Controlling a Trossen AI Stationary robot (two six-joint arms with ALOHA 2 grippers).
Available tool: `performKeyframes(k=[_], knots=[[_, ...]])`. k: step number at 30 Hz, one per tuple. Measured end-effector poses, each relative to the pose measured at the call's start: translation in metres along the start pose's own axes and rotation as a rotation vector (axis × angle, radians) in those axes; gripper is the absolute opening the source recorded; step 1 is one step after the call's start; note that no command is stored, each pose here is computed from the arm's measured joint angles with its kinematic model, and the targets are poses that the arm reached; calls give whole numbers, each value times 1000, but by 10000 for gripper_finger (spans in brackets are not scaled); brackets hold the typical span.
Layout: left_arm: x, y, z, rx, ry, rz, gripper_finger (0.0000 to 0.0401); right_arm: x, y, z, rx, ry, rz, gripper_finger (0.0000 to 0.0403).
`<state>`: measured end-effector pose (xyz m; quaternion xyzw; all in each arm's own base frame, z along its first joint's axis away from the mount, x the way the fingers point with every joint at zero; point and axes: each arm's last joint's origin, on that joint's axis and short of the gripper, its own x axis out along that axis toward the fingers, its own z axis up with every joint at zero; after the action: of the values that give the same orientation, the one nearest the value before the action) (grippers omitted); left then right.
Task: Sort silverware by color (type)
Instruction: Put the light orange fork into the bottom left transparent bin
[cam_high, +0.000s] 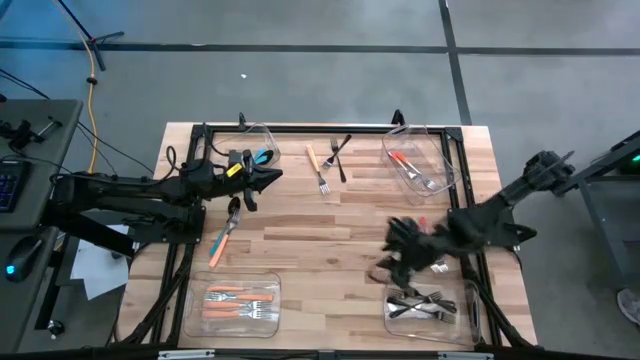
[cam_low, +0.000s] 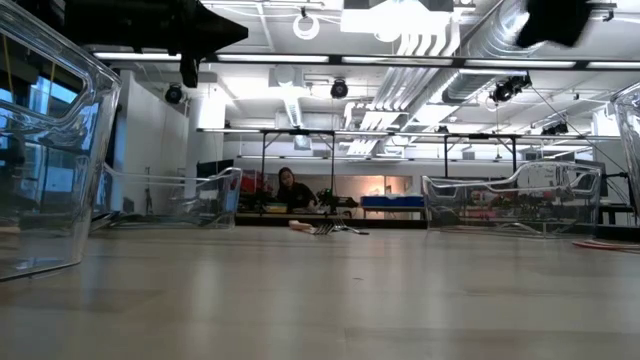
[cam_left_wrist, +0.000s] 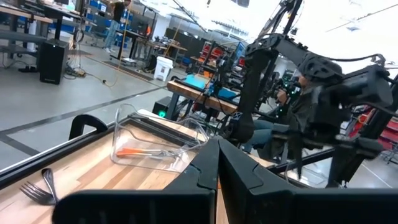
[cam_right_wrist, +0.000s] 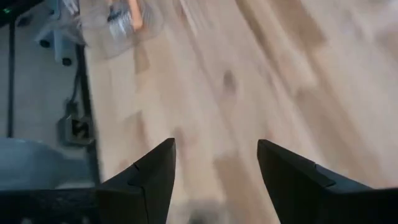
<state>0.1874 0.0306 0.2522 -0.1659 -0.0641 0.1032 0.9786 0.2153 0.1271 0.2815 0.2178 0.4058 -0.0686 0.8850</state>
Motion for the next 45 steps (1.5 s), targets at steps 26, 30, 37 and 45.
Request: performKeyframes(k=[26, 30, 37, 45], knots=[[4, -9, 19, 40, -67, -69, 0, 24, -122, 140, -209, -568, 233, 210], [8, -13, 30, 117, -21, -57, 0, 21, -136, 106, -114, -596, 245, 198], [10, -14, 32, 158, 7, -49, 0, 8, -139, 93, -88, -755, 305, 162], [10, -14, 33, 143, 6, -49, 0, 14, -137, 102, -201, -779, 240, 130]])
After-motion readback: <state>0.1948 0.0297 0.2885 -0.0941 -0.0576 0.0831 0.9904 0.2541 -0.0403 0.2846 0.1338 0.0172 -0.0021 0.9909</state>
